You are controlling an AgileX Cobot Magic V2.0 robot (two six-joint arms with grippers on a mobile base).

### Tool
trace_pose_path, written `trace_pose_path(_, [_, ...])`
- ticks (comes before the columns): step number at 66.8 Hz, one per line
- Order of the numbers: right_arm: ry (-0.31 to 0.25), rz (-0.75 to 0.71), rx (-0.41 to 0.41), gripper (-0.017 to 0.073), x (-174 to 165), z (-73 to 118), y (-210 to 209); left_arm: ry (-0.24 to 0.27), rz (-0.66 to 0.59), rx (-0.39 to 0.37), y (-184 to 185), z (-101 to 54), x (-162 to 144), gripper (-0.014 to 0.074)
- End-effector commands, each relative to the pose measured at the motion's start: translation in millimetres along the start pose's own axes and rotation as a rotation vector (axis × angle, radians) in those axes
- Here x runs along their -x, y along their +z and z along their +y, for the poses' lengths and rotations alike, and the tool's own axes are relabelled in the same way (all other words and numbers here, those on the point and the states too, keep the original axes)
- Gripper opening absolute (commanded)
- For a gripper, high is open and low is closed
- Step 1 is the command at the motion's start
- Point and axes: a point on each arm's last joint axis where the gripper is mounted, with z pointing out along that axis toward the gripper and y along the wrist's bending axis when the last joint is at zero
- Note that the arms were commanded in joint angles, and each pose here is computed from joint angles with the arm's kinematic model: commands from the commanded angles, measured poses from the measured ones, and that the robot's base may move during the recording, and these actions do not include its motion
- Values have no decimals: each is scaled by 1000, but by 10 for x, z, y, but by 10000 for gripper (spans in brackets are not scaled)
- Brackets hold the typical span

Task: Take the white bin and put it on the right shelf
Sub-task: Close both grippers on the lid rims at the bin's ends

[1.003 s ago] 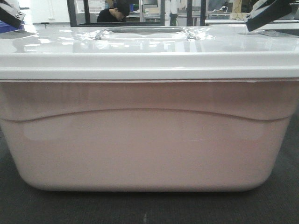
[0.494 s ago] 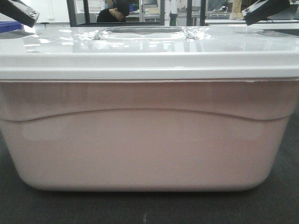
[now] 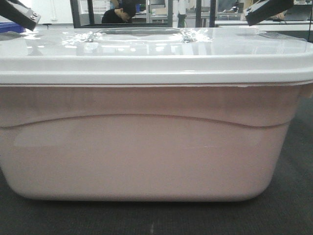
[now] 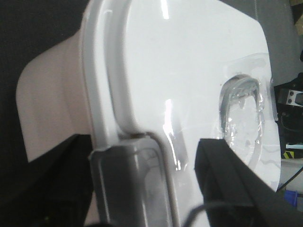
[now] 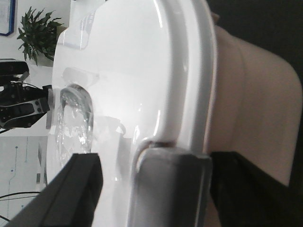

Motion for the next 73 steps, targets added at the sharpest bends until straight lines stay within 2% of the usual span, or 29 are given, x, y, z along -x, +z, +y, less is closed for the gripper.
trace_pose_path(1, [-36, 55, 173, 579, -58, 271, -63, 34, 51, -150, -45, -295, -26, 335])
trace_pose_path(19, [-37, 52, 170, 575, -56, 269, -62, 40, 61, -150, -28, -306, -35, 333])
trace_pose_path(35, [-37, 56, 172, 486, -59, 271, -63, 40, 61, -150, -28, -306, -35, 333])
trace_pose_path(63, [-38, 53, 163, 486, -56, 263, -61, 40, 61, -150, -28, -306, -35, 331])
trace_pose_path(73, [-39, 57, 165, 484, -60, 264, -61, 40, 61, -150, -28, -306, -35, 296])
